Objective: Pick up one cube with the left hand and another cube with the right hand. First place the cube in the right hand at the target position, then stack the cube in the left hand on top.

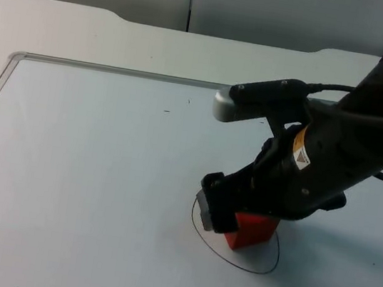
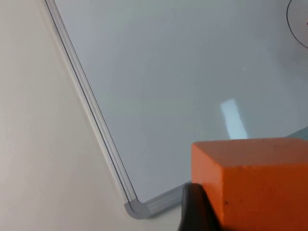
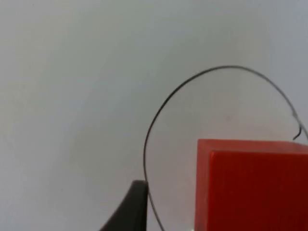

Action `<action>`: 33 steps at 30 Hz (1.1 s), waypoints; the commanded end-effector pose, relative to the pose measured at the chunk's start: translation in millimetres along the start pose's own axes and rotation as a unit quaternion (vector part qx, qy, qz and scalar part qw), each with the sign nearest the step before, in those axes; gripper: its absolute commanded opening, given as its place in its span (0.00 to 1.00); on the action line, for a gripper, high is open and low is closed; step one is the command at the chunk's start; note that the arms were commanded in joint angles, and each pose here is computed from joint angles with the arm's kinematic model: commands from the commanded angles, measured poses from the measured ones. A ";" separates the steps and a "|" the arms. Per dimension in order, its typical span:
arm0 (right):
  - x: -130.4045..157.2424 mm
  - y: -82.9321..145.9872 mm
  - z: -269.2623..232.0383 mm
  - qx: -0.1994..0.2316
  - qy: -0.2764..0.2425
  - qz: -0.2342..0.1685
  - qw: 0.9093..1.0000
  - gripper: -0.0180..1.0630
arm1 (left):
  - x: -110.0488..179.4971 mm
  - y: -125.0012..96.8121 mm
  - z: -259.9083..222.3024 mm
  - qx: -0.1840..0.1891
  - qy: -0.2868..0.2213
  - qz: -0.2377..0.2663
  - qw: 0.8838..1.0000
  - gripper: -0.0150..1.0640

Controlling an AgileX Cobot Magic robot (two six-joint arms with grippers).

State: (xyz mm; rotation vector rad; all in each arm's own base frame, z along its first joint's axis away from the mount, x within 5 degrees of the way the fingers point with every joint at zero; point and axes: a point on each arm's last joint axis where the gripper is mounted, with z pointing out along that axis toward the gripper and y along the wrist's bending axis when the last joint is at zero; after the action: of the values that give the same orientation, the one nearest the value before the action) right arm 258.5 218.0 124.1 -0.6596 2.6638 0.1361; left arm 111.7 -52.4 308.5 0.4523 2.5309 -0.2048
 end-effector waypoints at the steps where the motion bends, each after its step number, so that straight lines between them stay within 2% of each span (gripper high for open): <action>1: -12.0 1.0 -23.0 -0.005 -0.031 0.003 0.999 0.89 | -0.5 -1.6 -0.4 0.007 -0.012 0.001 1.000 0.01; 3: -18.0 0.6 -37.0 -0.007 -0.048 0.001 0.999 0.89 | -0.8 -1.6 -0.4 0.007 -0.013 0.001 1.000 0.01; 5: -31.2 -0.9 -73.5 -0.011 -0.093 -0.007 0.996 0.89 | -1.6 -1.7 0.3 0.007 -0.011 0.017 1.000 0.01; 7: -40.8 -3.3 -115.0 -0.017 -0.147 -0.014 0.989 0.89 | -6.8 -2.7 2.4 0.009 -0.010 0.028 1.000 0.01; 8: -44.5 -5.0 -140.4 -0.022 -0.183 -0.016 0.983 0.89 | -10.4 -3.1 4.2 0.010 -0.009 0.031 0.999 0.01; 9: -44.5 -5.0 -140.4 -0.022 -0.183 -0.016 0.983 0.89 | -10.4 -3.1 4.2 0.010 -0.009 0.031 0.999 0.01; 10: -46.0 -6.8 -162.1 -0.027 -0.213 -0.018 0.976 0.89 | -15.4 -4.1 6.8 0.013 -0.006 0.035 0.999 0.01; 12: -42.3 -12.9 -212.8 -0.036 -0.284 -0.019 0.958 0.89 | -33.8 -9.7 14.1 0.034 -0.005 0.053 0.998 0.01; 13: -42.3 -12.9 -212.8 -0.036 -0.284 -0.019 0.958 0.89 | -33.8 -9.7 14.1 0.034 -0.005 0.053 0.998 0.01; 14: -34.3 -18.3 -243.1 -0.038 -0.324 -0.018 0.945 0.89 | -41.7 -12.9 19.4 0.048 0.003 0.062 0.997 0.01; 16: -17.5 -27.8 -281.6 -0.033 -0.368 -0.017 0.929 0.89 | -60.6 -19.9 28.4 0.078 0.012 0.077 0.994 0.01; 17: -7.6 -32.8 -297.2 -0.027 -0.381 -0.015 0.924 0.89 | -69.5 -22.7 36.5 0.089 0.022 0.086 0.992 0.01; 18: -7.6 -32.8 -297.2 -0.027 -0.381 -0.015 0.924 0.89 | -69.5 -22.7 36.5 0.089 0.022 0.086 0.992 0.01; 21: 19.8 -47.3 -329.3 0.000 -0.400 -0.012 0.916 0.89 | -100.3 -32.0 58.1 0.126 0.036 0.098 0.987 0.01; 24: 42.1 -58.8 -346.3 0.026 -0.398 -0.004 0.917 0.89 | -128.2 -43.5 84.2 0.151 0.050 0.114 0.981 0.01; 25: 42.1 -58.8 -346.3 0.026 -0.398 -0.004 0.917 0.89 | -128.2 -43.5 84.2 0.151 0.050 0.114 0.981 0.01; 29: 58.4 -66.3 -352.9 0.041 -0.378 0.008 0.925 0.89 | -158.6 -75.9 122.5 0.172 0.072 0.149 0.971 0.01; 30: 58.4 -66.3 -352.9 0.041 -0.378 0.008 0.925 0.89 | -158.6 -75.9 122.5 0.172 0.072 0.149 0.971 0.01; 33: 61.6 -68.5 -352.2 0.051 -0.365 0.010 0.929 0.89 | -172.0 -106.2 156.3 0.179 0.091 0.187 0.962 0.01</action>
State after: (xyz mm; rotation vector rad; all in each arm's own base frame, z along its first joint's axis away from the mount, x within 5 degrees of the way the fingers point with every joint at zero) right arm 118.9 68.8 424.3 -0.4251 1.9295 0.2287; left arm 281.6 -213.4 284.3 1.0595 2.5516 -0.4955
